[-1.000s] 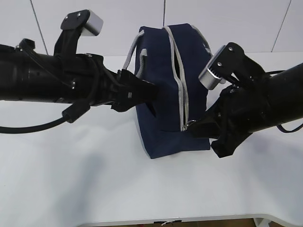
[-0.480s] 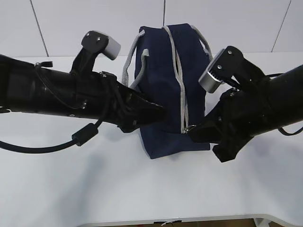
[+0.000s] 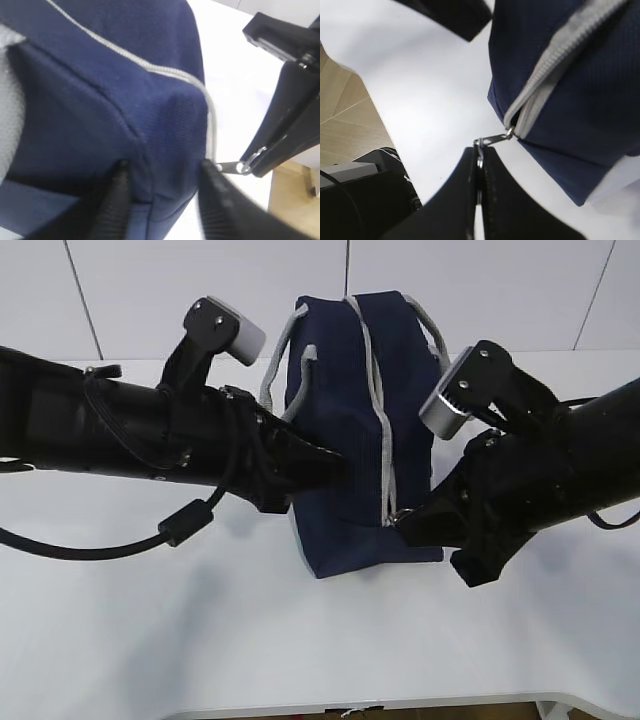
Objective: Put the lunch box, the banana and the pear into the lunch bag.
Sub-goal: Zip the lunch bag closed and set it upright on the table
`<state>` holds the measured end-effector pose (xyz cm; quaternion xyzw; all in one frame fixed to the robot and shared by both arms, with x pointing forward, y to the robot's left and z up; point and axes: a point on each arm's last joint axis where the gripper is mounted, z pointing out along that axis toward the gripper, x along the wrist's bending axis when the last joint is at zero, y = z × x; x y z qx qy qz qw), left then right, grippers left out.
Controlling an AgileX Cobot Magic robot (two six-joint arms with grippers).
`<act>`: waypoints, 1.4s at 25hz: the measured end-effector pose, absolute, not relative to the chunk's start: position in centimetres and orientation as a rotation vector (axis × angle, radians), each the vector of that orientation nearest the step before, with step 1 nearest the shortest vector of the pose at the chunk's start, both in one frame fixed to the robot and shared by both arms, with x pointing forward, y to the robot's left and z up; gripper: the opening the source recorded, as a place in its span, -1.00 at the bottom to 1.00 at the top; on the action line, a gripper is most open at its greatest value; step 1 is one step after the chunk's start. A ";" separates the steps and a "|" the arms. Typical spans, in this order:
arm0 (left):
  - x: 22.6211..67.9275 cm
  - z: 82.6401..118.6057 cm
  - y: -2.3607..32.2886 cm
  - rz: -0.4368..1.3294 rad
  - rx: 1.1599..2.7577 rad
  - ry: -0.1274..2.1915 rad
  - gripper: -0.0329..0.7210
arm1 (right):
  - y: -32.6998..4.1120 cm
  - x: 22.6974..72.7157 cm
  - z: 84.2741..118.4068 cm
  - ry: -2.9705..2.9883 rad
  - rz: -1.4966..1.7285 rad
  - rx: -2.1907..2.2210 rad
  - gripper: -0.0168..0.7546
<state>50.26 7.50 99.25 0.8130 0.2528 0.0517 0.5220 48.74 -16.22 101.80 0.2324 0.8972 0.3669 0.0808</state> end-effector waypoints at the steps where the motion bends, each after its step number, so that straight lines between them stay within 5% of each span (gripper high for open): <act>1: 50.3 99.0 7.5 0.121 1.952 0.607 -0.32 | -16.2 48.7 101.8 2.682 1.097 0.697 -0.91; 3: 50.4 98.8 7.4 0.119 1.958 0.607 -0.71 | -16.2 48.7 101.8 2.684 1.098 0.697 -0.91; 6: 50.4 98.7 7.4 0.118 1.959 0.608 -0.92 | -16.2 48.7 101.8 2.690 1.098 0.693 -0.91; 35: 50.2 98.9 7.3 0.096 1.949 0.585 -0.95 | -15.9 50.6 109.4 2.664 1.067 1.036 -0.91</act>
